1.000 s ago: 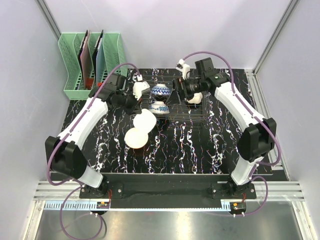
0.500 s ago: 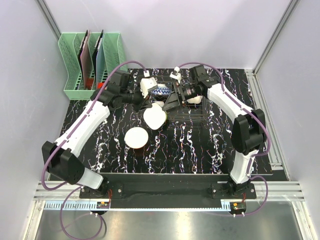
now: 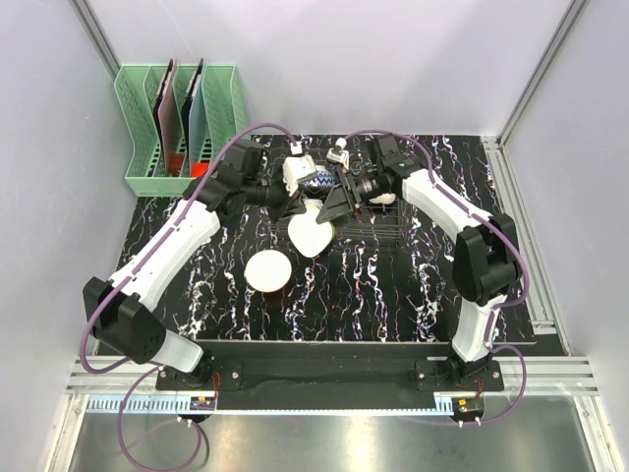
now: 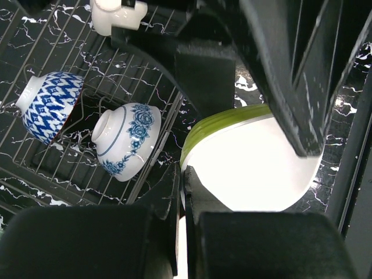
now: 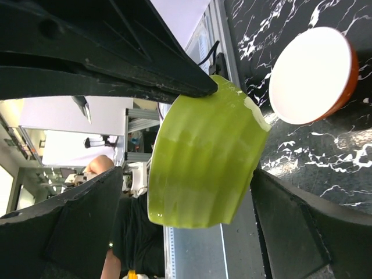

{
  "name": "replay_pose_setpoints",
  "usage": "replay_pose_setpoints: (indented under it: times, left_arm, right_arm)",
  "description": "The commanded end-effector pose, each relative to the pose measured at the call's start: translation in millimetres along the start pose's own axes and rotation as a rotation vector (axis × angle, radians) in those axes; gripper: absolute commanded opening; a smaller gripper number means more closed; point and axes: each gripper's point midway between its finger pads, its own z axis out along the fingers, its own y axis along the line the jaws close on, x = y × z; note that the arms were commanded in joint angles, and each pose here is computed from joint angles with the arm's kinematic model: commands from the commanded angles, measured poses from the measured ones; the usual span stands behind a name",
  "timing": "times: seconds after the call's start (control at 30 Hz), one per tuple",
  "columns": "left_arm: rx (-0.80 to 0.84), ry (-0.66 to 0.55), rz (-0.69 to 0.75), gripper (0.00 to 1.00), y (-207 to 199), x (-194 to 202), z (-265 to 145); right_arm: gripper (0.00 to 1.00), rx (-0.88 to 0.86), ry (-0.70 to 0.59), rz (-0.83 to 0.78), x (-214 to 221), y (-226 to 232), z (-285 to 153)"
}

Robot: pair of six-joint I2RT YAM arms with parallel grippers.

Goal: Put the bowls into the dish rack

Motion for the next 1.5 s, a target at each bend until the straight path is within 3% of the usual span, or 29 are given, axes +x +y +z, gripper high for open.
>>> replay_pose_setpoints:
  times: [0.0,0.13,0.2,0.3,0.7,1.07,1.4,1.47]
  left_arm:
    - [-0.041,-0.092,0.077,0.00,4,-34,-11]
    - [-0.041,-0.086,0.081,0.00,3,-33,-10]
    - [-0.040,-0.078,0.081,0.00,2,-30,-9]
    - [-0.047,-0.073,0.087,0.00,2,-28,-9]
    - [-0.144,-0.074,0.139,0.00,7,-27,-18]
    - [-0.174,-0.059,0.152,0.00,7,-21,-18]
    - [-0.182,-0.061,0.147,0.00,9,-22,-16]
    - [-0.182,-0.059,0.147,0.00,9,-21,-16]
  right_arm:
    - [1.00,-0.049,0.025,-0.045,6,22,7]
    - [0.96,-0.050,0.030,-0.040,7,23,9]
    - [0.86,-0.057,0.033,-0.039,7,24,10]
    - [0.79,-0.065,0.035,-0.040,7,26,9]
    - [0.86,-0.102,0.053,-0.010,10,22,10]
    - [0.71,-0.162,0.072,0.010,13,25,10]
    - [0.38,-0.167,0.072,0.018,14,23,10]
    - [0.26,-0.165,0.070,0.013,14,24,10]
